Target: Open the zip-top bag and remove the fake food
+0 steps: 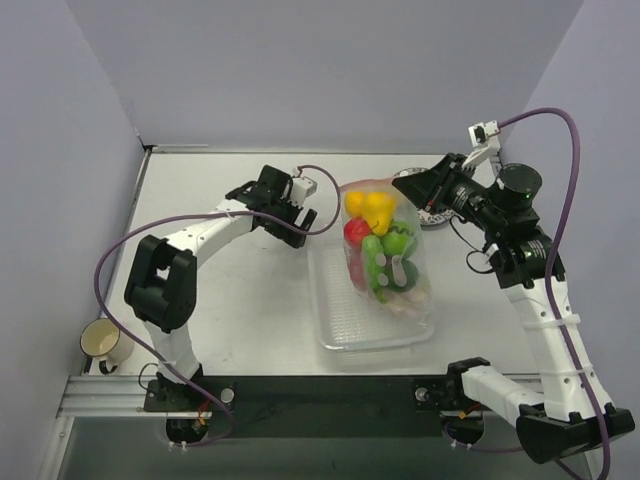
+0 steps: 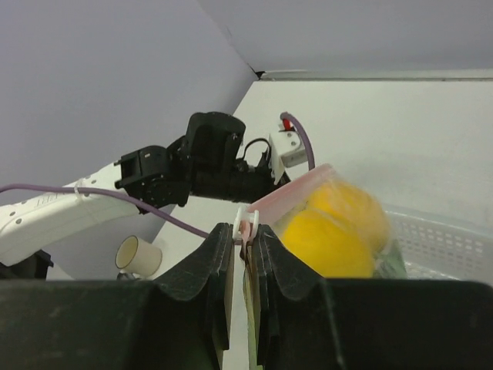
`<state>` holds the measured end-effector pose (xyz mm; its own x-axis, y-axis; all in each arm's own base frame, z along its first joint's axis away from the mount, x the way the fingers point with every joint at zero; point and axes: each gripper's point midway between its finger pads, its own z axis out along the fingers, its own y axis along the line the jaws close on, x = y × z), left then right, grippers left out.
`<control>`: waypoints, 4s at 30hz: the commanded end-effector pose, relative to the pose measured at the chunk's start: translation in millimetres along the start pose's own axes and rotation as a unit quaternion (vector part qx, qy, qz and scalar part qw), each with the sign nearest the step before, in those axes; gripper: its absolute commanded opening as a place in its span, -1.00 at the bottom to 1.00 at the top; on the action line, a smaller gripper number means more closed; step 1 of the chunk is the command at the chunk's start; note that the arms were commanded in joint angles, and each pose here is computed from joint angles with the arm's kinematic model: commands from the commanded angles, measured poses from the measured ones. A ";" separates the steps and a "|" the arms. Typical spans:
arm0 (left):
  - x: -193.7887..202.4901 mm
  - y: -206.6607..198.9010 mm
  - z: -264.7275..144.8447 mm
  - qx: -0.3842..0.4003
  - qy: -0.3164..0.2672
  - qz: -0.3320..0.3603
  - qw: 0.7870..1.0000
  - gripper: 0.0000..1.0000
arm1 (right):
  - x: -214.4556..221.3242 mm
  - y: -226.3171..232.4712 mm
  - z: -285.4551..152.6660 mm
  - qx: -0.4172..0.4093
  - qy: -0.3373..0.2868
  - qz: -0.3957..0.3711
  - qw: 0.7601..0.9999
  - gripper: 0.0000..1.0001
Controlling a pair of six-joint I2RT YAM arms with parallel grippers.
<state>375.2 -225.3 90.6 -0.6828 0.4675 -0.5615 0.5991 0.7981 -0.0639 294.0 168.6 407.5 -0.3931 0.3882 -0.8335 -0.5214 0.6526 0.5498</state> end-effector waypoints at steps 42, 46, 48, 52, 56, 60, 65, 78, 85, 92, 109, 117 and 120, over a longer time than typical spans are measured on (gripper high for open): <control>41.1 132.7 -306.4 0.225 -0.426 -0.193 0.855 0.95 | 71.9 253.1 212.3 -0.386 0.066 0.063 0.918 -1.00; 20.3 105.2 -317.2 0.222 -0.419 -0.090 0.876 0.95 | 94.0 236.2 205.6 -0.378 0.092 0.034 0.921 -1.00; 14.5 88.0 -318.6 0.228 -0.415 -0.052 0.879 0.95 | 102.8 227.5 200.7 -0.377 0.104 0.027 0.920 -1.00; 8.3 46.7 -307.9 0.249 -0.402 0.059 0.879 0.95 | 108.7 218.3 191.7 -0.381 0.119 0.023 0.917 -1.00; 3.7 16.6 -305.6 0.266 -0.398 0.138 0.867 0.95 | 103.2 213.0 184.2 -0.387 0.127 0.027 0.913 -1.00; 6.1 12.7 -297.8 0.279 -0.380 0.155 0.868 0.95 | 94.6 207.5 181.4 -0.389 0.122 0.026 0.913 -1.00; 7.3 18.4 -290.0 0.274 -0.384 0.168 0.866 0.87 | 83.7 205.7 177.0 -0.401 0.121 0.044 0.907 -1.00; -37.7 47.0 -294.9 0.274 -0.419 0.168 0.849 0.95 | 88.7 216.8 165.8 -0.438 0.141 0.065 0.886 -1.00; -29.1 17.3 -282.5 0.309 -0.386 0.208 0.844 0.95 | 87.1 218.3 169.2 -0.439 0.141 0.061 0.885 -1.00; -20.1 12.7 -276.9 0.312 -0.378 0.212 0.845 0.79 | 85.0 213.2 173.1 -0.437 0.141 0.062 0.886 -1.00; -21.6 25.6 -277.7 0.312 -0.370 0.178 0.857 -1.00 | 90.6 178.6 199.3 -0.392 0.111 0.016 0.913 0.23; -21.7 33.3 -282.8 0.305 -0.370 0.162 0.863 -1.00 | 134.1 133.1 177.8 -0.348 0.104 -0.068 0.929 1.00; -20.5 30.4 -281.0 0.313 -0.365 0.152 0.863 -1.00 | 148.0 123.7 177.8 -0.325 0.108 -0.115 0.932 1.00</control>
<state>312.1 -103.4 326.5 -0.4638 -0.1365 -0.8754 0.8478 0.2184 -0.4832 311.5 429.3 317.9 -0.5557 0.0830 -0.8273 -0.8197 0.1115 0.5618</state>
